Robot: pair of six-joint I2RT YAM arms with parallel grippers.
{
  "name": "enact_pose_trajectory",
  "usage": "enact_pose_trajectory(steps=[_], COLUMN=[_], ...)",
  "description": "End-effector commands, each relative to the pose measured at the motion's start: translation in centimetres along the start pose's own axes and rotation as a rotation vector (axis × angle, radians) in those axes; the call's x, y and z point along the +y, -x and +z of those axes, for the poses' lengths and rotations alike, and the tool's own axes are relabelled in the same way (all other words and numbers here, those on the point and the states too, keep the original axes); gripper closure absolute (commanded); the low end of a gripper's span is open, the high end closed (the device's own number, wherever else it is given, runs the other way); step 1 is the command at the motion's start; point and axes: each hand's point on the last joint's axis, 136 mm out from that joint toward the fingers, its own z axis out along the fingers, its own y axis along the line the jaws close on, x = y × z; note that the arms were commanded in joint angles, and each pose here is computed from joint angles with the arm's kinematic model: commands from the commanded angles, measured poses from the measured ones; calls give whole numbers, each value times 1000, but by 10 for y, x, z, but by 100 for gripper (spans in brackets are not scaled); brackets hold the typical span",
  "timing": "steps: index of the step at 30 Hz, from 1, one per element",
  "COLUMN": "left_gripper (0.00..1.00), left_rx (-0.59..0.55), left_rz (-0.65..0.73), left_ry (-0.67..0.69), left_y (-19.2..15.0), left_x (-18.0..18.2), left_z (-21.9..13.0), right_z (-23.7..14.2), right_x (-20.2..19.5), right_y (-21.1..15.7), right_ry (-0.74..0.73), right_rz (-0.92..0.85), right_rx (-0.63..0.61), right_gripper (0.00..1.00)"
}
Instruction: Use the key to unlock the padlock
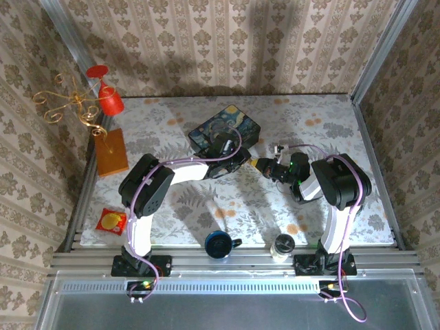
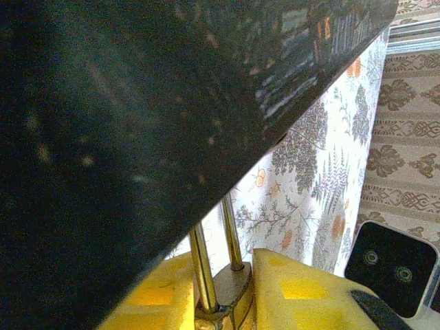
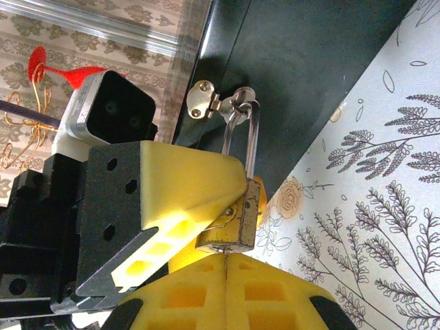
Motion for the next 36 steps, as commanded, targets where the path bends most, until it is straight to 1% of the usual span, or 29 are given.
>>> enact_pose_trajectory(steps=[1, 7, 14, 17, 26, 27, 30, 32, 34, 36], left_gripper=[78, 79, 80, 87, 89, 91, 92, 92, 95, 97], left_rx=[48, 45, 46, 45, 66, 69, 62, 46, 25, 7], left_rz=[32, 30, 19, 12, -14, -18, -15, -14, -16, -16], left_ry=[-75, -79, -100, -116, -142, -143, -141, -130, -115, -108], left_y=[-14, -14, -16, -15, -20, -21, -21, -18, -15, -11], left_x=[-23, -21, -17, -18, -19, -18, -17, -15, -11, -9], left_z=[-8, -7, -1, 0, 5, 6, 6, 4, 1, 0], right_z=[3, 3, 5, 6, 10, 10, 11, 10, 6, 2], right_x=[7, 4, 10, 16, 31, 31, 28, 26, 21, 18], right_y=[12, 18, 28, 31, 39, 41, 41, 38, 35, 32], right_ry=[4, -23, -14, 14, 47, 45, 30, 9, -32, -69], right_rz=[-19, -5, 37, 50, 48, 49, 54, 51, 44, 27], right_rx=[-48, -76, -123, -135, -156, -161, -163, -155, -148, -140], right_gripper=[100, 100, 100, 100, 100, 100, 100, 94, 85, 80])
